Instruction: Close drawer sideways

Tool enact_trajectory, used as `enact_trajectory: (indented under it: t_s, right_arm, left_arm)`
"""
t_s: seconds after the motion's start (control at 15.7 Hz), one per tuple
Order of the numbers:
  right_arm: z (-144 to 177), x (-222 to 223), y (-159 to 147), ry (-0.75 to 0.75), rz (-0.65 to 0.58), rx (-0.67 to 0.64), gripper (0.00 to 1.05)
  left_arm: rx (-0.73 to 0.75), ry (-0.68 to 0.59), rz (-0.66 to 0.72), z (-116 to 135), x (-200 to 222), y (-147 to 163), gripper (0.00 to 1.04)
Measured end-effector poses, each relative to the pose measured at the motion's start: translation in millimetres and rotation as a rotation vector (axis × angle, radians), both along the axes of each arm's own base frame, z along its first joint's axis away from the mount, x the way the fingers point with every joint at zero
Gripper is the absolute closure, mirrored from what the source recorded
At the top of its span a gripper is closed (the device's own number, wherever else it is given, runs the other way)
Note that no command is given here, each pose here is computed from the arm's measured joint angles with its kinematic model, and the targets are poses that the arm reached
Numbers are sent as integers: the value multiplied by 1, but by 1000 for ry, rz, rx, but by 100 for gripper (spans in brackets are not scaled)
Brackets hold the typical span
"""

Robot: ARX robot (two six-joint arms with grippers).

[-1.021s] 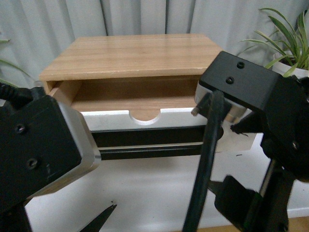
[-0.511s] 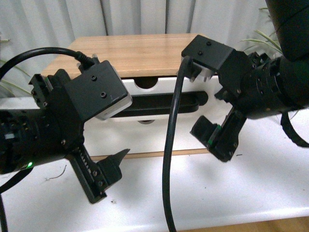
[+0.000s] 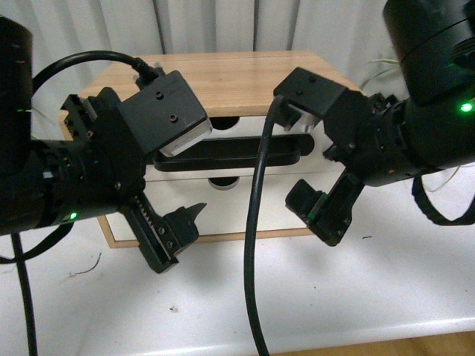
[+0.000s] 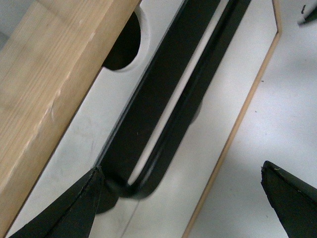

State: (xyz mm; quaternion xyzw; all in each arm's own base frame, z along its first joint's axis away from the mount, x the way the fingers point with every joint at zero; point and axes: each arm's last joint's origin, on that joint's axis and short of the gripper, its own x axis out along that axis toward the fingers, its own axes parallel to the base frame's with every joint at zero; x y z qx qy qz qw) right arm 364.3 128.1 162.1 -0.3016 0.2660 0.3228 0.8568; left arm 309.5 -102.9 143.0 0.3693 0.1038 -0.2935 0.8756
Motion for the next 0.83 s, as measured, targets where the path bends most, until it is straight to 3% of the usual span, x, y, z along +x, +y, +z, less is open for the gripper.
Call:
enact_trajectory:
  t_s: [0.19,0.32,0.51,0.7,0.83]
  right_arm:
    - [36,-48,-18,-128,-21,67,7]
    - [42,-88,-32,-161,-72,128,7]
    - [49,-143,-57,-238,-253,229,7]
    - [45,-194,-84,-306,-485,328,7]
    - [39,-218,-94,-371,-604,411,7]
  left_arm:
    - [-41,-16,28,10,-43,18,7]
    - [-95,-14,63,15,-79,32,7]
    - [-226,12,171,19,-131,54,7]
    - [-450,-54,372,37,-169,87,7]
    - [-572,-36,474,32,-190,105,7]
